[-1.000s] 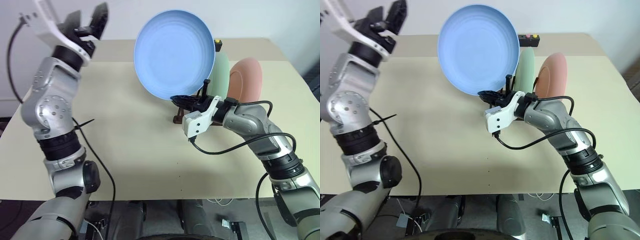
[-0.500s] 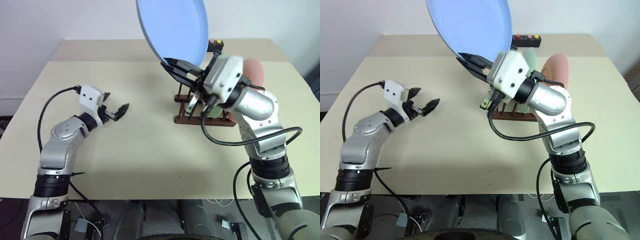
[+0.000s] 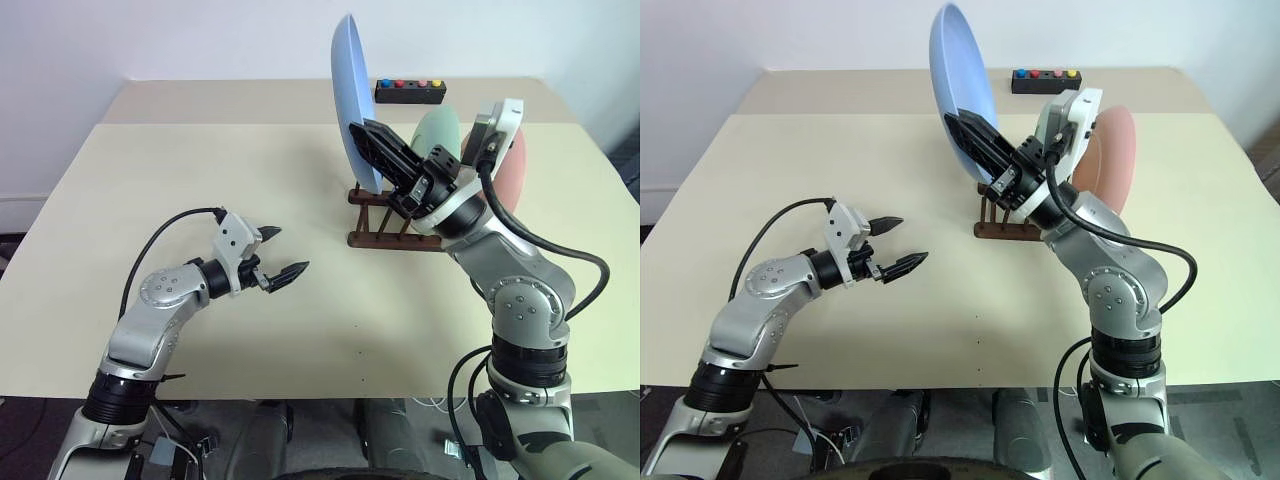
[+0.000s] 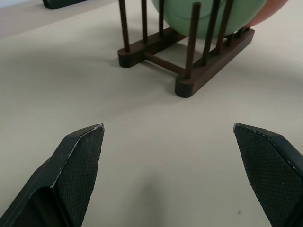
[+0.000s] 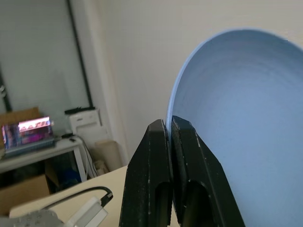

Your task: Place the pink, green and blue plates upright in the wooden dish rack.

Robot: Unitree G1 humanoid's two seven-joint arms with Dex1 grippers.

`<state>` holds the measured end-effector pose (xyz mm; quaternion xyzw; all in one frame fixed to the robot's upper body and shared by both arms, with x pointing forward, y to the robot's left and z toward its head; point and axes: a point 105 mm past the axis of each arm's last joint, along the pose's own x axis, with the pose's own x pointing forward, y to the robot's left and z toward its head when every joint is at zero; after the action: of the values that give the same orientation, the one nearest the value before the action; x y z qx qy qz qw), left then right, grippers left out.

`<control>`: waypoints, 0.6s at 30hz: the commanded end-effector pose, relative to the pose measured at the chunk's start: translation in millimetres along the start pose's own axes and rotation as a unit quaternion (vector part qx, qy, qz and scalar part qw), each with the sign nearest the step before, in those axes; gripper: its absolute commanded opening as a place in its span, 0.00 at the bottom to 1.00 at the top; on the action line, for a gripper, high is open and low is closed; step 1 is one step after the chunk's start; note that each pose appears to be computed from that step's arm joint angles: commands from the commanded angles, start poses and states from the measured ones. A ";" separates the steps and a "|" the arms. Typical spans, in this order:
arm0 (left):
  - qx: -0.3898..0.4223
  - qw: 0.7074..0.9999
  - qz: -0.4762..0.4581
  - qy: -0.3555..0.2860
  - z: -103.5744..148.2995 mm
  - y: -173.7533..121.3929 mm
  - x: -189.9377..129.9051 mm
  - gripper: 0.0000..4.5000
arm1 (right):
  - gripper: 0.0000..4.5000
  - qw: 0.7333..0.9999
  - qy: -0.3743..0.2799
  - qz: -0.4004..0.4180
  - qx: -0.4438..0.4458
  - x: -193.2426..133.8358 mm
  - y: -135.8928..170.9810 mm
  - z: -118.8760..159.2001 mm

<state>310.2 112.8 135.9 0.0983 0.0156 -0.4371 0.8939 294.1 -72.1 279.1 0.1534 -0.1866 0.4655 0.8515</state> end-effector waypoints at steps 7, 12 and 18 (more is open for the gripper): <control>0.016 0.998 -0.055 -0.020 12.0 -22.6 8.8 1.00 | 0.00 0.999 -0.022 -0.021 0.033 -8.8 -0.2 5.6; 0.020 0.998 -0.061 -0.021 13.2 -27.0 11.8 1.00 | 0.00 0.997 -0.026 -0.039 0.058 -10.3 -8.4 3.4; 0.019 0.998 -0.062 -0.024 14.7 -29.0 12.9 1.00 | 0.00 0.995 -0.024 -0.054 0.074 -12.7 -16.5 0.7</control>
<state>298.2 87.8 132.2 0.0962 0.0160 -0.4872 0.8678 305.8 -87.6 261.7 0.2325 -0.1425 0.4225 0.8644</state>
